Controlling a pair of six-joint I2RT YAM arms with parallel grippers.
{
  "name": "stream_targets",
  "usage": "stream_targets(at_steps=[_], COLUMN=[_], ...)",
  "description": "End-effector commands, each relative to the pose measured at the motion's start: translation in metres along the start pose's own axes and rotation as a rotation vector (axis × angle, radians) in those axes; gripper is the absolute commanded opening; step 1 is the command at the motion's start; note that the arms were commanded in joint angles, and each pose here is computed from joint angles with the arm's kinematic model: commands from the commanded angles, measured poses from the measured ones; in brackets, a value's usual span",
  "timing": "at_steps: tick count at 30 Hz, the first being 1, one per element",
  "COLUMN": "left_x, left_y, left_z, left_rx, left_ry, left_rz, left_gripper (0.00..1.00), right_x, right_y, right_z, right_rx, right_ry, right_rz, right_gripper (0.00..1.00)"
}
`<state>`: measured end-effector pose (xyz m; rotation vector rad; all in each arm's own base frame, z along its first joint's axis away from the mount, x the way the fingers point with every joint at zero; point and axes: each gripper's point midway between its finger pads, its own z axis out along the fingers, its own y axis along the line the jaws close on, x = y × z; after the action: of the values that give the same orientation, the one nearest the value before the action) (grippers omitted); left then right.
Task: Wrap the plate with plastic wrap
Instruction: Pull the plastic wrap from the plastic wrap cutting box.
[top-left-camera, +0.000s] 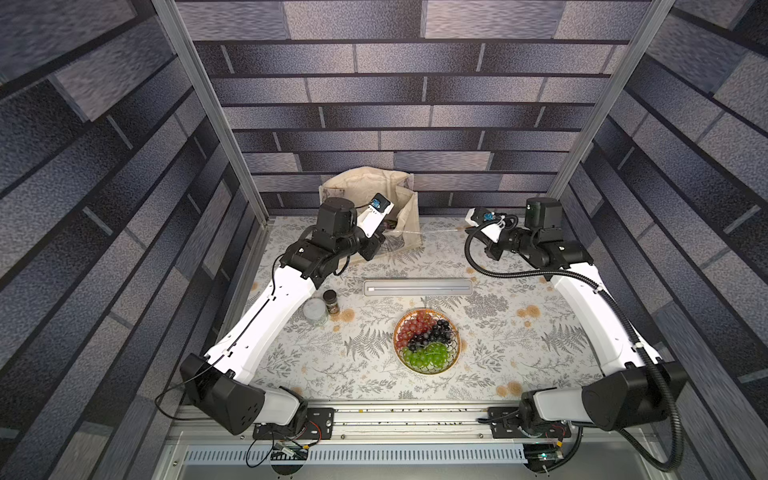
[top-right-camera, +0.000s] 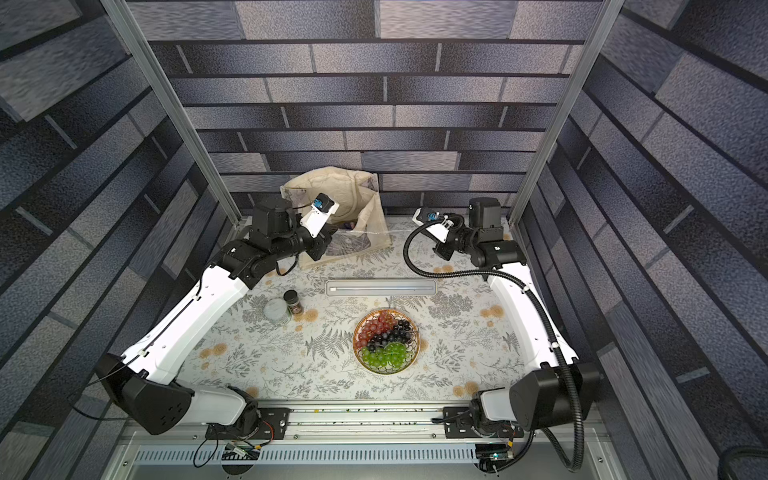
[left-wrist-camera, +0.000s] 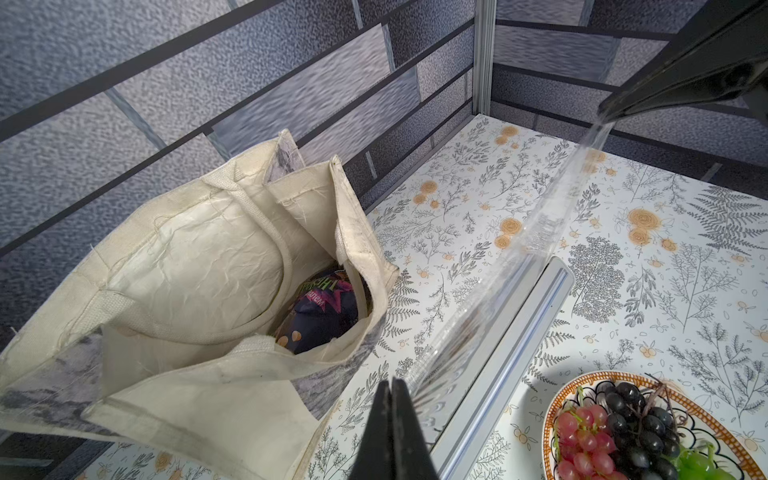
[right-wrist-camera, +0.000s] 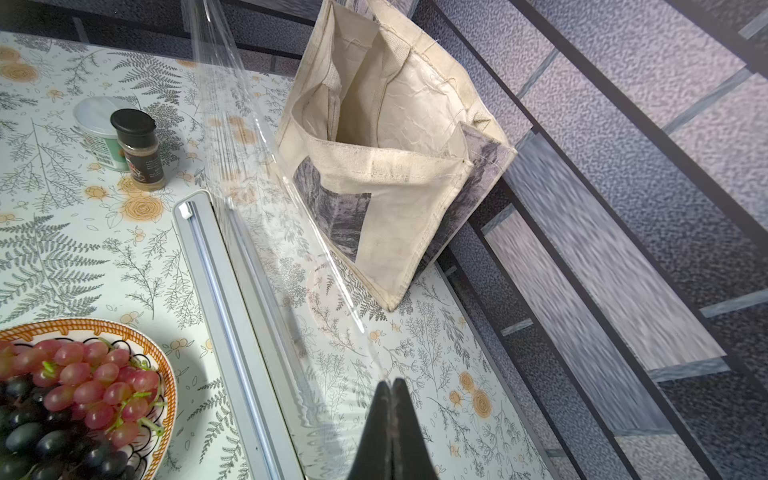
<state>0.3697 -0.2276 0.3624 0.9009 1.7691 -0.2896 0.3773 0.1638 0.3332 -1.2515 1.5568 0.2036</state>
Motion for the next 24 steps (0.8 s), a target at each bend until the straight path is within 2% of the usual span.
stream_targets(at_steps=[1, 9, 18, 24], left_x=[-0.010, 0.002, 0.016, 0.006], left_y=[0.010, 0.008, -0.015, -0.014], left_z=[-0.003, 0.009, -0.010, -0.017], left_rx=[-0.039, -0.021, 0.045, 0.034], left_ry=[-0.028, 0.010, 0.024, -0.005], left_rz=[-0.009, -0.031, -0.020, -0.031], left_gripper=[0.00, 0.00, 0.00, 0.00], right_x=[0.000, 0.006, 0.009, -0.004], right_y=[-0.009, 0.000, 0.029, 0.021], right_z=[0.005, 0.011, -0.003, -0.010], right_rx=[0.039, 0.002, -0.051, -0.017], right_ry=[-0.007, 0.011, 0.003, -0.013], right_rz=[-0.006, -0.017, -0.048, -0.033], right_gripper=[0.00, 0.00, 0.00, 0.00])
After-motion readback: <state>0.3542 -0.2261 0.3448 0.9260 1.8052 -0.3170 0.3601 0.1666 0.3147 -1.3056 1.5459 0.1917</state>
